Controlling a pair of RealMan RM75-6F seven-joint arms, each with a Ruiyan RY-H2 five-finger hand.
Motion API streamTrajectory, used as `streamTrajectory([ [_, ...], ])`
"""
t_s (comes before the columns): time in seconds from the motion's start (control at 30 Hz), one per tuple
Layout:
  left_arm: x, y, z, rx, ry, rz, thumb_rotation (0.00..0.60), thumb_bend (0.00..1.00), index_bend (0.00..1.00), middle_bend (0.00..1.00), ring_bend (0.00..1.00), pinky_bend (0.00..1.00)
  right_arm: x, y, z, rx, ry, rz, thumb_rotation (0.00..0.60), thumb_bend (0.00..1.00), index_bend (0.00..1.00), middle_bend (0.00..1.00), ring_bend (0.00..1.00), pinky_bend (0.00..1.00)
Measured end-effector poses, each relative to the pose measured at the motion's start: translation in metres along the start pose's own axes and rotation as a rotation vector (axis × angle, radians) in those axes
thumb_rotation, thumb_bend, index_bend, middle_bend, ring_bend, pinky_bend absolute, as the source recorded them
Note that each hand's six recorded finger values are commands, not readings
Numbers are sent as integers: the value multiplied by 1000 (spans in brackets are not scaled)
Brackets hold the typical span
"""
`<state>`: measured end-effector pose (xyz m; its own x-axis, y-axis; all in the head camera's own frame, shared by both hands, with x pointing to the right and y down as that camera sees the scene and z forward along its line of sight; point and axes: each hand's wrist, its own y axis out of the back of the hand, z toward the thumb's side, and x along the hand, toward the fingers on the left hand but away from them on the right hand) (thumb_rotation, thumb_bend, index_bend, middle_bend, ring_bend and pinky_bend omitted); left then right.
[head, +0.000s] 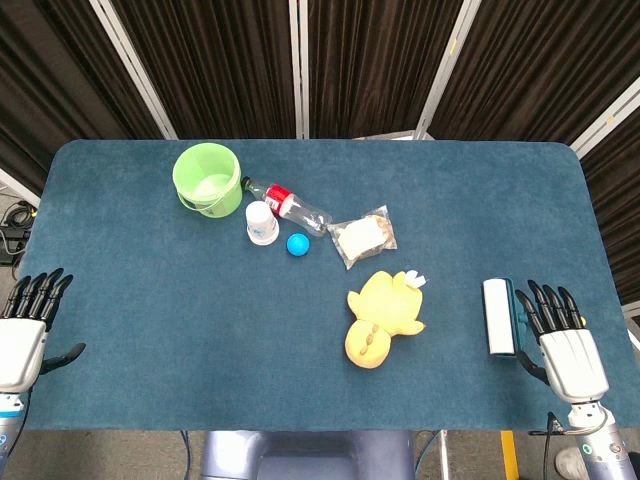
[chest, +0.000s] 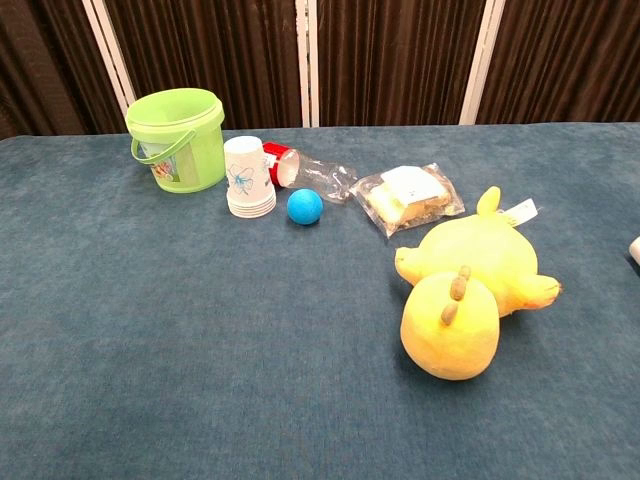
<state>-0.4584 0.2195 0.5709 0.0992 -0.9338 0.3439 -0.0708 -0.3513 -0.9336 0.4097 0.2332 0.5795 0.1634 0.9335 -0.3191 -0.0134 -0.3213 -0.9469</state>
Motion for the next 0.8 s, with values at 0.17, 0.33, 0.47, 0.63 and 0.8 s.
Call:
streamTrajectory([
  [0.17, -1, 1, 0, -2, 1, 1, 600, 125, 0, 0, 0, 0, 1, -1, 1, 2, 6, 5, 600, 376, 0, 0, 0, 0],
  [0.33, -1, 2, 1, -4, -1, 6, 600, 127, 0, 0, 0, 0, 1, -1, 3, 0, 12, 6, 600, 375, 0, 0, 0, 0],
  [0.47, 0, 1, 0, -5, 2, 2, 600, 127, 0, 0, 0, 0, 1, -1, 2, -1, 9, 7, 600, 376, 0, 0, 0, 0],
  [0.63, 1, 1, -1, -5, 3, 0, 600, 128, 0, 0, 0, 0, 0, -2, 2, -3, 10, 8, 600, 376, 0, 0, 0, 0],
  [0.8, -1, 1, 0, -4, 4, 1, 600, 128, 0, 0, 0, 0, 0, -3, 2, -5, 16, 14, 600, 376, 0, 0, 0, 0],
])
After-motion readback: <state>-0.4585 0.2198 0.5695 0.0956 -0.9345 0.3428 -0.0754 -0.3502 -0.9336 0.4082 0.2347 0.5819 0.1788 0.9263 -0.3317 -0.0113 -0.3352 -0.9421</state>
